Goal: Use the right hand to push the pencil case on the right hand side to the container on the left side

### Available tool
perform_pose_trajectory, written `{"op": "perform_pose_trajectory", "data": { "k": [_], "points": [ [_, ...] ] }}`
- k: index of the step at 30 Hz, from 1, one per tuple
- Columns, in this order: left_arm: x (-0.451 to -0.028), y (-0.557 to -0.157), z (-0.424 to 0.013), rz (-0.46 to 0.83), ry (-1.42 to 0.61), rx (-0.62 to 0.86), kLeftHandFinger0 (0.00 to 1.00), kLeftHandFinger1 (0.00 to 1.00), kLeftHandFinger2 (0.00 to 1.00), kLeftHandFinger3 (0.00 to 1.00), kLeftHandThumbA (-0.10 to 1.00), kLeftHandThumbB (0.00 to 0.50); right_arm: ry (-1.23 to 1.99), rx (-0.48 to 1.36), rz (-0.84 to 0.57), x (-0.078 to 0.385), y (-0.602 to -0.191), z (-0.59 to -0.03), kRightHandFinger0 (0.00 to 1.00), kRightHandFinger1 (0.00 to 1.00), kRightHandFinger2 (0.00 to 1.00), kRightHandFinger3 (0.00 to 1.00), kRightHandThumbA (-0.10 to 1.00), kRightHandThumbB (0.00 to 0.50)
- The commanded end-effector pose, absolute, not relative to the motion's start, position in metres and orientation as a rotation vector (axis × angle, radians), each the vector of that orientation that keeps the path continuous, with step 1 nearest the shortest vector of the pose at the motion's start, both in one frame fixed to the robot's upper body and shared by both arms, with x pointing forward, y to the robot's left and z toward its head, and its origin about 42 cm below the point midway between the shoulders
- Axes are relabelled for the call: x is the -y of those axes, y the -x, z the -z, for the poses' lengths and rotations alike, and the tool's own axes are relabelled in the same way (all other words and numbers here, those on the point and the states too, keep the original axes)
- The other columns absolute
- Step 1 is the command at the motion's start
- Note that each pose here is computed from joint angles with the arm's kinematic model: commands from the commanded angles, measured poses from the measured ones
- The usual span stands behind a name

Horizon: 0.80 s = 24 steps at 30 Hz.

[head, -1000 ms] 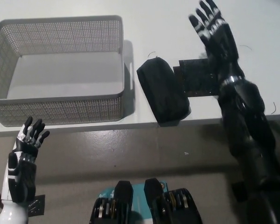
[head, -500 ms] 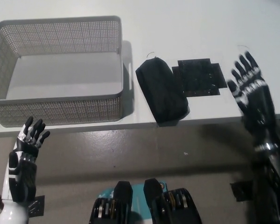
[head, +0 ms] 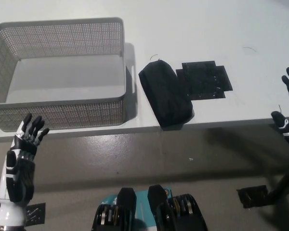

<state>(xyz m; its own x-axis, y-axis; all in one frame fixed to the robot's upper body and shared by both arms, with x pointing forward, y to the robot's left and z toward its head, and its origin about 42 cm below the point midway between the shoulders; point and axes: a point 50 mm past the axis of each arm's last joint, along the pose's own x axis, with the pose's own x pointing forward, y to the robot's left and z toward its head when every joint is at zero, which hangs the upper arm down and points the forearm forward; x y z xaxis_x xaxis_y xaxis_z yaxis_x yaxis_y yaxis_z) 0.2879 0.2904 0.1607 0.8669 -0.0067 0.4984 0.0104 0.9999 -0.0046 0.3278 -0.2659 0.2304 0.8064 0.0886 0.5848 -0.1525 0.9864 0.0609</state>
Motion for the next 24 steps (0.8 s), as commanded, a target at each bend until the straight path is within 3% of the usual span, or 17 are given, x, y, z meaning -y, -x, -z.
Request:
{"op": "perform_pose_trajectory", "data": {
  "k": [1, 8, 10, 14, 18, 19, 24],
  "points": [
    [-0.301, -0.287, -0.177, 0.006, -0.028, 0.585, 1.0, 1.0, 1.0, 1.0, 1.0, 0.413, -0.104, 0.623, -0.162, 0.264, -0.312, -0.228, 1.0, 1.0, 1.0, 1.0, 1.0, 0.359],
    [-0.306, -0.286, -0.176, -0.004, -0.039, 0.576, 1.0, 1.0, 1.0, 1.0, 1.0, 0.411, -0.049, 0.51, -0.188, 0.26, -0.276, -0.183, 1.0, 1.0, 1.0, 1.0, 1.0, 0.378],
    [-0.304, -0.287, -0.174, 0.004, -0.036, 0.566, 1.0, 1.0, 1.0, 1.0, 1.0, 0.413, -0.041, 0.486, -0.198, 0.256, -0.27, -0.17, 1.0, 1.0, 1.0, 1.0, 1.0, 0.329],
    [-0.301, -0.288, -0.173, 0.008, -0.035, 0.554, 1.0, 1.0, 1.0, 1.0, 1.0, 0.394, -0.068, 0.456, -0.222, 0.244, -0.269, -0.155, 1.0, 1.0, 1.0, 1.0, 1.0, 0.285],
    [-0.301, -0.283, -0.171, 0.005, -0.041, 0.55, 1.0, 1.0, 1.0, 1.0, 1.0, 0.391, -0.079, 0.413, -0.234, 0.237, -0.27, -0.149, 1.0, 1.0, 1.0, 1.0, 1.0, 0.321],
    [-0.302, -0.282, -0.169, 0.002, -0.047, 0.548, 1.0, 1.0, 1.0, 1.0, 1.0, 0.39, -0.081, 0.387, -0.242, 0.238, -0.269, -0.148, 1.0, 1.0, 1.0, 1.0, 1.0, 0.351],
    [-0.301, -0.271, -0.162, -0.006, -0.042, 0.53, 1.0, 1.0, 1.0, 1.0, 1.0, 0.403, -0.085, 0.336, -0.25, 0.238, -0.263, -0.139, 1.0, 1.0, 1.0, 1.0, 1.0, 0.339]
  ]
}}
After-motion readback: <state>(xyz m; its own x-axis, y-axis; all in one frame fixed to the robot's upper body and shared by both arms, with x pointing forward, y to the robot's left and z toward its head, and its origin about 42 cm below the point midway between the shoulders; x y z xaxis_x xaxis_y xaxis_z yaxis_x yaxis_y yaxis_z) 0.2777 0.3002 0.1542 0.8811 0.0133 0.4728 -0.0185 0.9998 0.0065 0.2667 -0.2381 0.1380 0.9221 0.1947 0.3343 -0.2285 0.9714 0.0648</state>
